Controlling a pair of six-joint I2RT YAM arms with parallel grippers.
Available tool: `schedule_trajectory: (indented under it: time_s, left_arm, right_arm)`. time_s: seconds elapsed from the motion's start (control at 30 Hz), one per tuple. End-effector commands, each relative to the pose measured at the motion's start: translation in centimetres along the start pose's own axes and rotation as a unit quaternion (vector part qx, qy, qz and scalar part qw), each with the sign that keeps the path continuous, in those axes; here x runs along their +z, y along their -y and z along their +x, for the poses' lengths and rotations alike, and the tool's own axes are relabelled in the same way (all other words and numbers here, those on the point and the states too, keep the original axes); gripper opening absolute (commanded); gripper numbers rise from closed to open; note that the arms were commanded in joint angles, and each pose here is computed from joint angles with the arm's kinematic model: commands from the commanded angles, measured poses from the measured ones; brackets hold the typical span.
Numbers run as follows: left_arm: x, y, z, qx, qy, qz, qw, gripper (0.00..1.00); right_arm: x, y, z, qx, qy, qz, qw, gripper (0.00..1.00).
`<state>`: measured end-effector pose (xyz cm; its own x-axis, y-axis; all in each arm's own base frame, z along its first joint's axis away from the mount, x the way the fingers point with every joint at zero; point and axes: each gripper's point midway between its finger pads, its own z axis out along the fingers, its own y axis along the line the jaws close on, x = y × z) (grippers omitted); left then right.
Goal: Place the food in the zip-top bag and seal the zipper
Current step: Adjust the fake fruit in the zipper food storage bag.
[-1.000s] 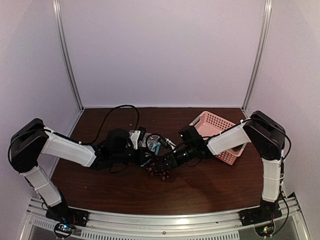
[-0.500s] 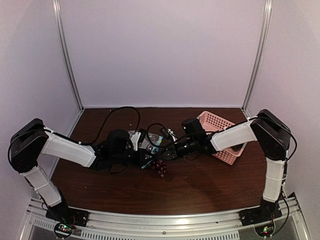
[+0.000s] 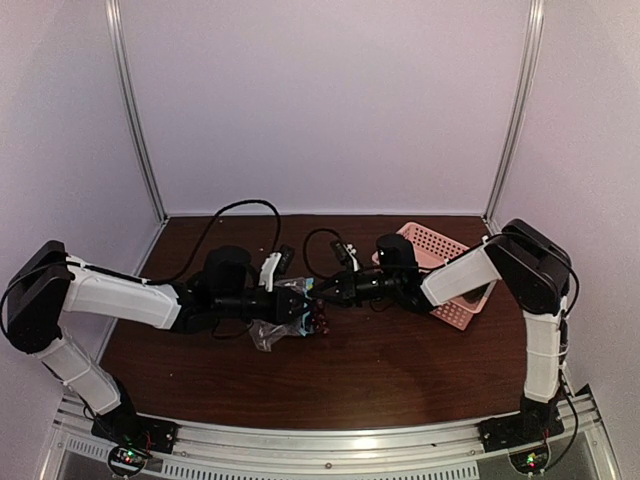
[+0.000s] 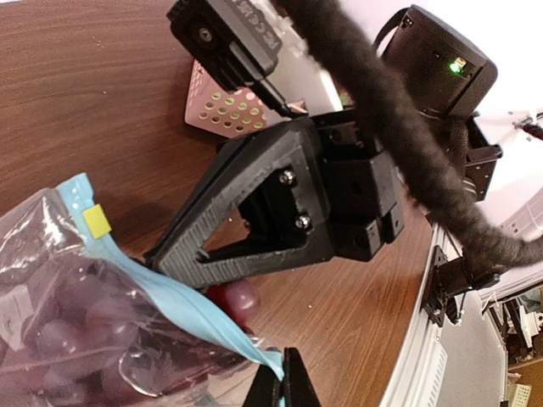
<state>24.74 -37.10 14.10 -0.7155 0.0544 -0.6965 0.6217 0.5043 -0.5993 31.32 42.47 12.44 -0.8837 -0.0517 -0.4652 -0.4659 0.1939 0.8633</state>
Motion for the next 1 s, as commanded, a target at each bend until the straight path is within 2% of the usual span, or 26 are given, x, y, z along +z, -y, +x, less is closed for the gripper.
schedule_trajectory:
  time_s: [0.0, 0.23, 0.4, 0.6, 0.67, 0.73, 0.83, 0.97]
  left_arm:
    - [0.1, 2.1, -1.5, 0.012, 0.017, 0.041, 0.999, 0.00]
    - [0.1, 3.7, -2.7, -0.005, 0.048, 0.090, 0.995, 0.00]
    - [-1.1, 2.8, -3.0, -0.003, 0.076, 0.059, 0.995, 0.00]
    - [-1.1, -0.5, -0.7, -0.034, 0.049, -0.012, 0.998, 0.00]
    - [-1.6, -1.3, 0.5, -0.049, 0.045, -0.025, 0.997, 0.00]
    - [-2.1, -1.8, 1.4, -0.055, 0.043, -0.036, 0.997, 0.00]
    - [-2.5, -2.2, 2.6, -0.053, 0.036, -0.054, 0.996, 0.00]
    - [-2.8, -3.3, 4.0, -0.057, 0.020, -0.079, 0.995, 0.00]
  right_arm:
    - [0.5, -2.2, 0.1, 0.002, 0.008, -0.038, 0.999, 0.00]
    - [2.5, 0.5, 2.8, 0.056, -0.007, -0.027, 0.998, 0.00]
    - [3.4, 0.8, 3.4, 0.074, -0.009, -0.045, 0.996, 0.02]
    - [4.1, -2.3, 2.8, 0.058, -0.018, -0.089, 0.994, 0.16]
    - [4.3, -1.6, 3.2, 0.053, -0.031, -0.061, 0.996, 0.19]
    - [4.7, -1.2, 4.6, 0.048, -0.048, -0.044, 0.997, 0.30]
    - [4.8, -0.9, 5.6, 0.040, -0.066, -0.028, 0.997, 0.39]
    - [3.5, -0.7, 4.8, -0.033, -0.090, 0.039, 0.995, 0.50]
